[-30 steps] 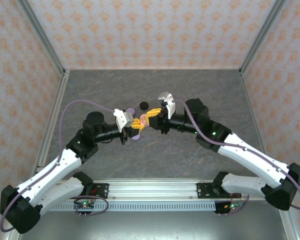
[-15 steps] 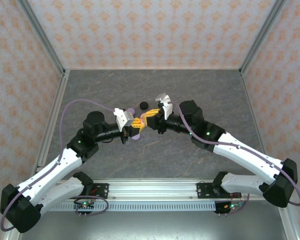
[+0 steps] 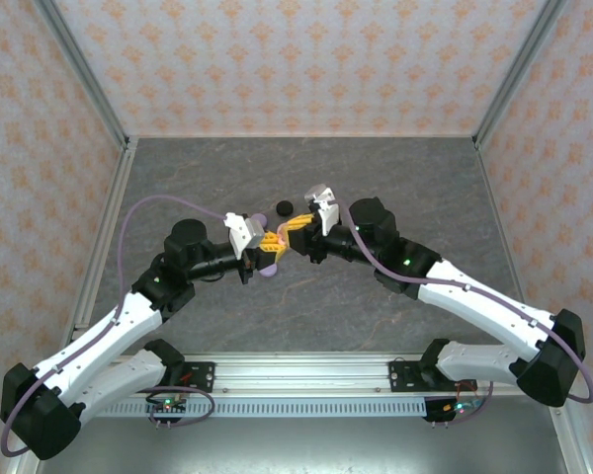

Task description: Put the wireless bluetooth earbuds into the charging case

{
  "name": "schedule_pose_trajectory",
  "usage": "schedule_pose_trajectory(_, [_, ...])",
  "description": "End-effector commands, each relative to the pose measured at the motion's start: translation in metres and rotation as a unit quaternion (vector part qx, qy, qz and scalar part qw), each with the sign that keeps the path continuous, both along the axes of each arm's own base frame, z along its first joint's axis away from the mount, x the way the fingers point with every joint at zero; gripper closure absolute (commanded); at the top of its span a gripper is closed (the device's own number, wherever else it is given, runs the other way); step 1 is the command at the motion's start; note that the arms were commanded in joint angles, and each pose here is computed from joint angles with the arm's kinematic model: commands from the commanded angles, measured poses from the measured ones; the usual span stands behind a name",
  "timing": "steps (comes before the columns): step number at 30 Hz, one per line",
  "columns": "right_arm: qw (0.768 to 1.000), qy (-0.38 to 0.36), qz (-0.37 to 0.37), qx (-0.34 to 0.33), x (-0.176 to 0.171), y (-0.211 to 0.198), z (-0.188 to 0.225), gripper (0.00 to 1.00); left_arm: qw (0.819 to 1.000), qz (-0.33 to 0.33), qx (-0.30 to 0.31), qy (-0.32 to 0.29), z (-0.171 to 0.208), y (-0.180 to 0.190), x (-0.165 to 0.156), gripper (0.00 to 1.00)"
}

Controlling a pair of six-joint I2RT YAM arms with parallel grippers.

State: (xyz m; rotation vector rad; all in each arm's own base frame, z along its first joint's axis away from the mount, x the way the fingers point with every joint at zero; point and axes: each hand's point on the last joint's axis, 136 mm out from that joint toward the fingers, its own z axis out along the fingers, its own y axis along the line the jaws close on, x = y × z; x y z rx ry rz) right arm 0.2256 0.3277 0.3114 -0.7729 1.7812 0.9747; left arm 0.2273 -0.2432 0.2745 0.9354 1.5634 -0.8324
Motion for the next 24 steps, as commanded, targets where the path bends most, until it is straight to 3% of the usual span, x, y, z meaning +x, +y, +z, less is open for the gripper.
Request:
schedule_pose_trajectory(1, [1.000,0.000,0.006,-0.019,-0.002,0.003,-0.013,0.79,0.999,-0.001,-0.021,-0.026,0.023,-0.002,-0.001,0.99])
schedule_pose_trajectory(15, [0.999,0.015,0.014,-0.034,-0.004,0.004,-0.021,0.75,1.000,0.006,-0.020,-0.022,0.021,-0.001,0.001,0.99])
schedule_pose_trajectory(18, [0.999,0.021,0.011,-0.026,-0.003,0.005,-0.013,0.72,1.000,0.007,-0.020,-0.021,0.020,0.000,0.002,0.99])
schedule_pose_trajectory(24, [0.999,0.030,-0.012,-0.025,0.000,-0.001,0.011,0.50,1.000,0.006,-0.017,-0.019,0.019,0.000,0.000,0.99])
